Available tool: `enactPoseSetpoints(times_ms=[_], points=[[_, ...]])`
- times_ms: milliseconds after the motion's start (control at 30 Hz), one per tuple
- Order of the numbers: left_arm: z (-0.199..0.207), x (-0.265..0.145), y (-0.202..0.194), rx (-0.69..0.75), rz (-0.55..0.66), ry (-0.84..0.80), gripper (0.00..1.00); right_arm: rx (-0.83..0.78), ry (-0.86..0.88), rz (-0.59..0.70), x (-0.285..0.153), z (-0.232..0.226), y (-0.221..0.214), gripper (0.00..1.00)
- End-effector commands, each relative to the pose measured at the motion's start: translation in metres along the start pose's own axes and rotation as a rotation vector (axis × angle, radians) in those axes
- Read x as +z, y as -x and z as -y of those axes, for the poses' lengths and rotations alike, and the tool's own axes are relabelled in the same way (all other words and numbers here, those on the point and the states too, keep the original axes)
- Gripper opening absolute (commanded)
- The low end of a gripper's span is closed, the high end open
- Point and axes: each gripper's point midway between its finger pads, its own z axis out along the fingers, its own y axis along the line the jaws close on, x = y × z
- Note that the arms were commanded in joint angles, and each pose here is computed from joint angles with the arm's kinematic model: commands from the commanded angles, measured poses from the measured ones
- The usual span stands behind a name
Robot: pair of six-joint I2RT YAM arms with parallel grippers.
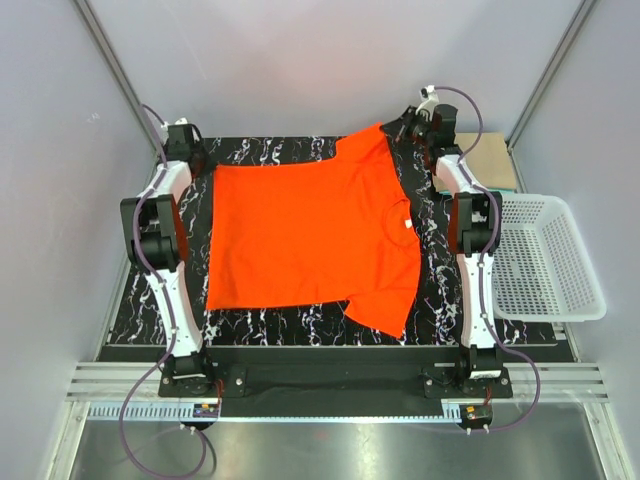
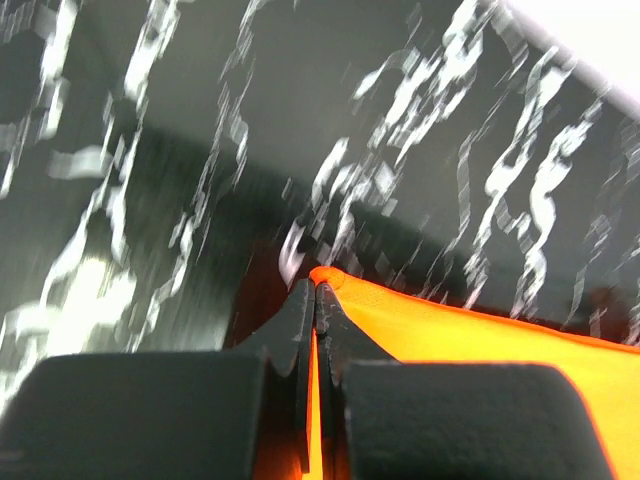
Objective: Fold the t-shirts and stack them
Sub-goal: Flatten the tshirt out, then fold the tshirt
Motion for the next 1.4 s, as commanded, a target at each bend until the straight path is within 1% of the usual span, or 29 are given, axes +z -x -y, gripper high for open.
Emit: enactPoseSetpoints(times_ms=[0, 100, 233, 267, 333, 367, 433, 567, 633, 800, 833, 900, 967, 1000, 1067, 1100, 1133, 1200, 1267, 1300, 1367], points=[[0.036, 0.003, 0.053, 0.048, 0.124, -0.153, 0.00, -0.101, 0.011, 0.097, 0.012, -0.007, 0.038, 0.00], [0.039, 0.003, 0.059, 0.062, 0.139, -0.162, 0.00, -0.126, 0.005, 0.087, 0.013, -0.002, 0.035, 0.00], [0.033, 0.002, 0.063, 0.086, 0.143, -0.138, 0.00, -0.126, -0.014, 0.076, 0.008, -0.002, 0.033, 0.00], [0.028, 0.003, 0.059, 0.080, 0.121, -0.117, 0.00, -0.124, -0.017, 0.074, 0.006, -0.003, 0.033, 0.00], [0.025, 0.003, 0.061, 0.077, 0.104, -0.105, 0.00, -0.124, -0.015, 0.067, 0.004, -0.011, 0.034, 0.00], [0.020, 0.005, 0.056, 0.073, 0.082, -0.087, 0.00, -0.122, -0.026, 0.060, -0.001, -0.017, 0.036, 0.00], [0.017, 0.005, 0.054, 0.077, 0.080, -0.076, 0.00, -0.149, -0.048, 0.052, -0.005, -0.026, 0.034, 0.00], [0.016, 0.001, 0.052, 0.077, 0.079, -0.076, 0.00, -0.176, -0.136, 0.042, -0.024, -0.038, 0.028, 0.00], [0.013, 0.001, 0.044, 0.077, 0.057, -0.068, 0.00, -0.191, -0.174, 0.037, -0.033, -0.041, 0.021, 0.00], [-0.001, 0.003, 0.024, 0.097, 0.005, -0.028, 0.00, -0.193, -0.186, 0.020, -0.047, -0.053, 0.012, 0.00], [0.001, -0.003, 0.028, 0.100, 0.020, -0.031, 0.00, -0.196, -0.189, 0.013, -0.053, -0.058, 0.010, 0.00], [-0.006, -0.005, 0.019, 0.097, 0.011, -0.009, 0.00, -0.212, -0.198, -0.001, -0.058, -0.065, 0.006, 0.00], [-0.005, -0.012, 0.022, 0.093, 0.023, -0.006, 0.00, -0.225, -0.215, -0.004, -0.069, -0.072, 0.005, 0.00], [-0.007, -0.014, 0.020, 0.094, 0.019, 0.000, 0.00, -0.220, -0.227, -0.024, -0.073, -0.071, -0.007, 0.00], [-0.009, -0.021, 0.020, 0.089, 0.022, 0.015, 0.00, -0.223, -0.225, -0.019, -0.083, -0.083, -0.004, 0.00], [-0.013, -0.023, 0.014, 0.085, 0.013, 0.028, 0.00, -0.213, -0.232, -0.049, -0.087, -0.083, -0.020, 0.00], [-0.012, -0.030, 0.018, 0.084, 0.026, 0.034, 0.00, -0.222, -0.232, -0.035, -0.093, -0.091, -0.014, 0.00], [-0.019, -0.035, 0.013, 0.077, 0.024, 0.065, 0.00, -0.210, -0.237, -0.070, -0.100, -0.093, -0.033, 0.00], [-0.018, -0.046, 0.017, 0.075, 0.044, 0.065, 0.00, -0.215, -0.235, -0.071, -0.107, -0.102, -0.037, 0.00], [-0.021, -0.048, 0.012, 0.075, 0.036, 0.068, 0.00, -0.209, -0.247, -0.086, -0.112, -0.099, -0.047, 0.00], [-0.022, -0.054, 0.008, 0.073, 0.029, 0.073, 0.00, -0.214, -0.245, -0.075, -0.118, -0.105, -0.046, 0.00]])
